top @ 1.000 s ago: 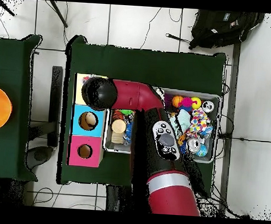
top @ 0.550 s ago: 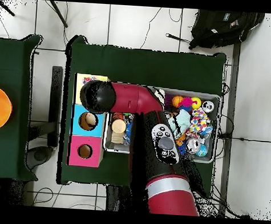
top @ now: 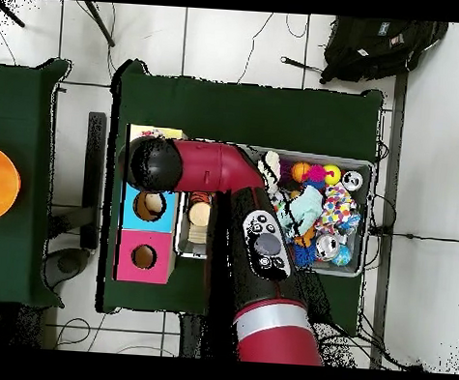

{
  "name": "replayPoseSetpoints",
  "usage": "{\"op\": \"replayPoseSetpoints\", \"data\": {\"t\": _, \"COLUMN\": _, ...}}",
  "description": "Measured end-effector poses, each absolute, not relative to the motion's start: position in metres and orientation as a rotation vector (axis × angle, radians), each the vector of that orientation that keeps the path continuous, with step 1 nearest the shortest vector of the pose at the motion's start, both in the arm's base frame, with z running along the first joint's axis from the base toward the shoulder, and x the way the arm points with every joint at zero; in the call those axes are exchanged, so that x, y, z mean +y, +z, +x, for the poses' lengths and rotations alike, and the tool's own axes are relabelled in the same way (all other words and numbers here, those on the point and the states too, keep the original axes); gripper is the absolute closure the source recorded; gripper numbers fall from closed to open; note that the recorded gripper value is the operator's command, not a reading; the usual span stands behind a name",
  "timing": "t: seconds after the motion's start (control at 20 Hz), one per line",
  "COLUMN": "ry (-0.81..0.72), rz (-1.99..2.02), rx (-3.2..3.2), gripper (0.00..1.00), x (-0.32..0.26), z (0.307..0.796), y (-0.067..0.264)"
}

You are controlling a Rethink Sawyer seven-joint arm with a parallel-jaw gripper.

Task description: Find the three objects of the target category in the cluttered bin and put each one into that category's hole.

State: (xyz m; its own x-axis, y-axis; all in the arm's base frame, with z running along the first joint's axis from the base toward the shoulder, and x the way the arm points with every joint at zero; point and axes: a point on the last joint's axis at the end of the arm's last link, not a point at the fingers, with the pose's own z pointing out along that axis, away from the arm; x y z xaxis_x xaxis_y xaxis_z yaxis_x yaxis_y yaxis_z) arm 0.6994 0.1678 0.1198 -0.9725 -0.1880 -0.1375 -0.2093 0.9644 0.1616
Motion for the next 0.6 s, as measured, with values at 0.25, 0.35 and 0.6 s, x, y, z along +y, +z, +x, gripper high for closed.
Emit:
{"op": "replayPoseSetpoints", "data": {"t": 0.25, "ry": 0.259, "rz": -0.323, "rx": 2.959, "gripper": 1.00, "x": 0.180, "z": 0.701, "y": 0.121}}
{"op": "replayPoseSetpoints", "data": {"t": 0.35, "ry": 0.258, "rz": -0.329, "rx": 2.953, "gripper": 1.00, "x": 0.184, "z": 0.701, "y": 0.121}}
{"op": "replayPoseSetpoints", "data": {"t": 0.6, "ry": 0.257, "rz": -0.349, "rx": 2.946, "gripper": 1.00, "x": 0.194, "z": 0.699, "y": 0.120}}
